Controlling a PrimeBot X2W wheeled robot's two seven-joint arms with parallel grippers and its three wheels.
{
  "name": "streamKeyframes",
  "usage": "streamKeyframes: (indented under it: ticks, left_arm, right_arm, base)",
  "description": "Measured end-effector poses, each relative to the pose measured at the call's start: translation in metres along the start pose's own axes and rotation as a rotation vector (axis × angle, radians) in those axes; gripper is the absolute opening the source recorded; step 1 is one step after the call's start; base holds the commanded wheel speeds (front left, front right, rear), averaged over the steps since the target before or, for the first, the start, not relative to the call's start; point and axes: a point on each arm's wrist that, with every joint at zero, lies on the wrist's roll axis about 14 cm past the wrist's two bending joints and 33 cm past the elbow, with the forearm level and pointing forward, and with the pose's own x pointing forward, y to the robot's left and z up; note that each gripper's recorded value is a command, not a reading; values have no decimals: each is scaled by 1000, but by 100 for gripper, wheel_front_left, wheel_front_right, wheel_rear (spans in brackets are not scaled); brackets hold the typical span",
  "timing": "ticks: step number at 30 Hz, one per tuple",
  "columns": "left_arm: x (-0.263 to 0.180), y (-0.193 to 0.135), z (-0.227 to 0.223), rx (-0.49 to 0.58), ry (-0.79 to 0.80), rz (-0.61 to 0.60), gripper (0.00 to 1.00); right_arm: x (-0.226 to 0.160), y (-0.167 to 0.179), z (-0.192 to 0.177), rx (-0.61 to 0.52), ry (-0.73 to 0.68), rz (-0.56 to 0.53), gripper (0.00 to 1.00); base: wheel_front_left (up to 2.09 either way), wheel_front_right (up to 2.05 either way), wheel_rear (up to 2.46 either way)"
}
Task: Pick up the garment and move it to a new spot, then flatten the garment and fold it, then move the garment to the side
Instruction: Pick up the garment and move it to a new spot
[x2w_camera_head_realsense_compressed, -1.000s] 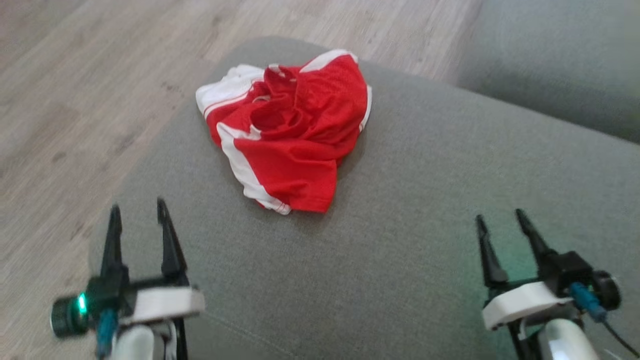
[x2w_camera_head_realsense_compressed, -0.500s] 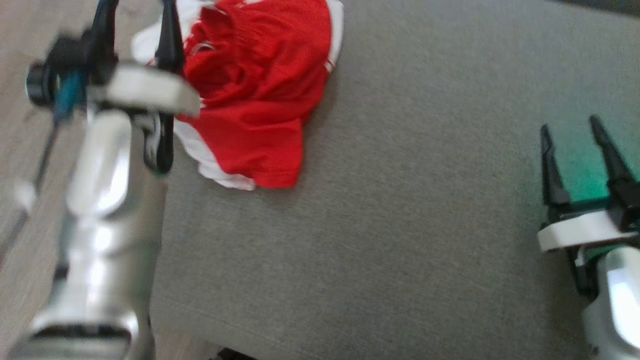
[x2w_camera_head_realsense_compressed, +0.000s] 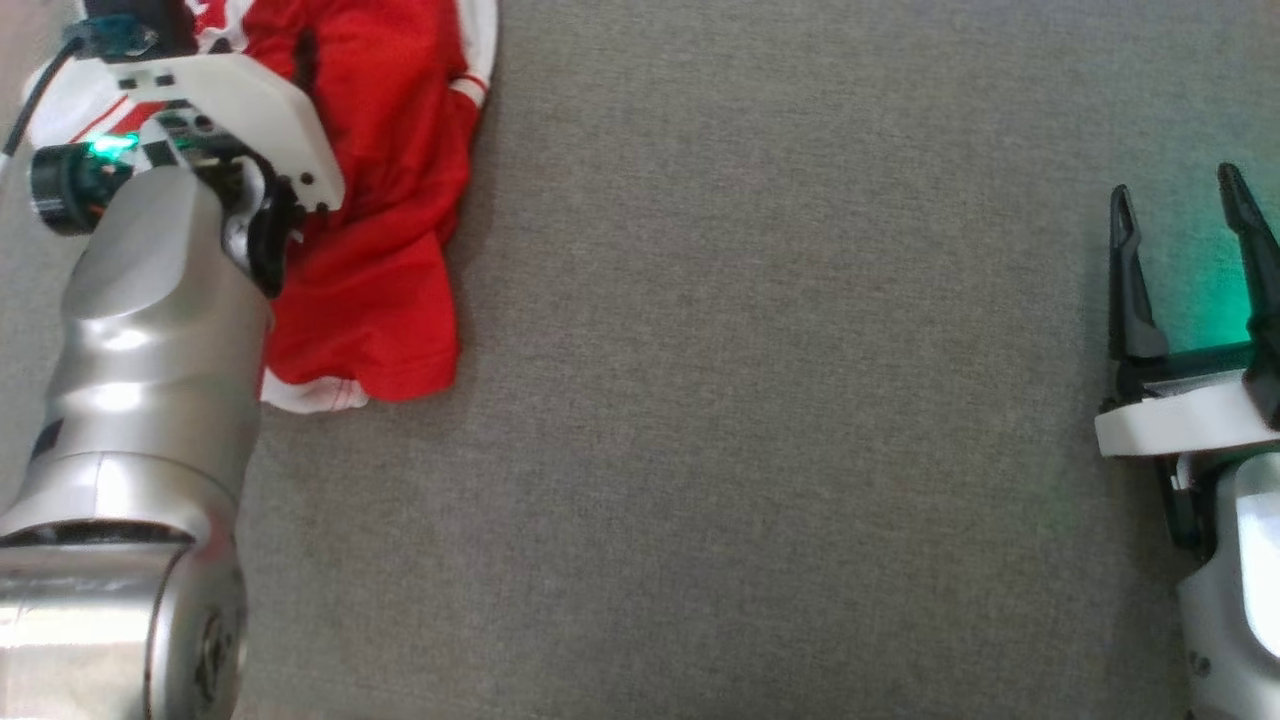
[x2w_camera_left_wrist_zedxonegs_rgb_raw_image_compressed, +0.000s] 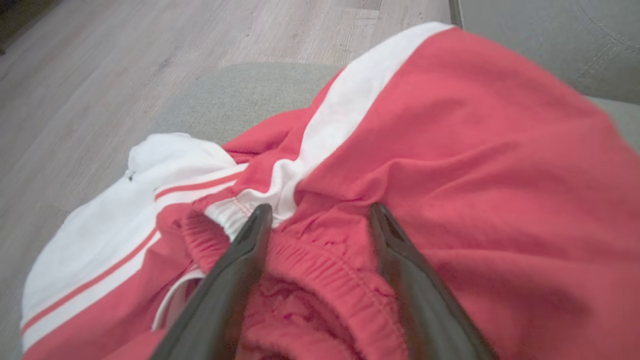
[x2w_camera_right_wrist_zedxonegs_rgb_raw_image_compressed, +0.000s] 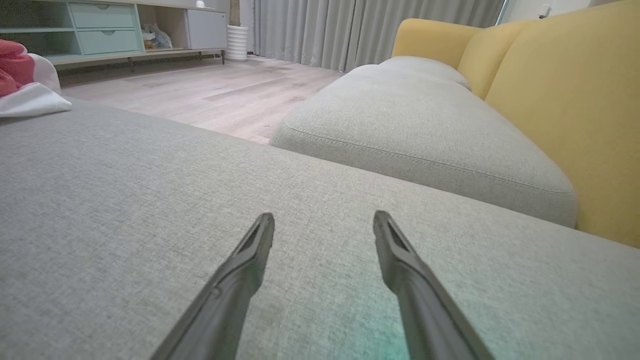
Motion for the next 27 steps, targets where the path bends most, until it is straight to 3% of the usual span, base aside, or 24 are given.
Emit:
streamKeyframes:
  ticks: [1,2,8,14,15,21,27]
  left_arm:
    - [2,0,0,1,-6,1,25]
    - [3,0,0,-1,-17,0,0]
    - [-9,1,39,2,-217,-12,0]
    - [-58,-17,138,59,-531,-83,0]
    - [-84,-29,171,79,-643,-118,0]
    - [-161,-92,232,189,-883,-269,0]
    - [-226,-189,267,207,-999,-527,0]
  right_arm:
    - [-1,-2,-1,1,2,-6,100]
    - [-1,-3,-2,3,3,-10,100]
    - [-2,-2,6,12,-8,-21,100]
    - [-10,13,35,36,-58,-10,100]
    - [-17,18,48,49,-80,-12,100]
    - [-53,10,79,58,-132,-65,100]
    - [-104,-42,107,149,-227,-249,100]
  base:
    - [0,0,0]
    - [0,0,0]
    - [0,0,0]
    - [0,0,0]
    - [0,0,0]
    - [0,0,0]
    - [0,0,0]
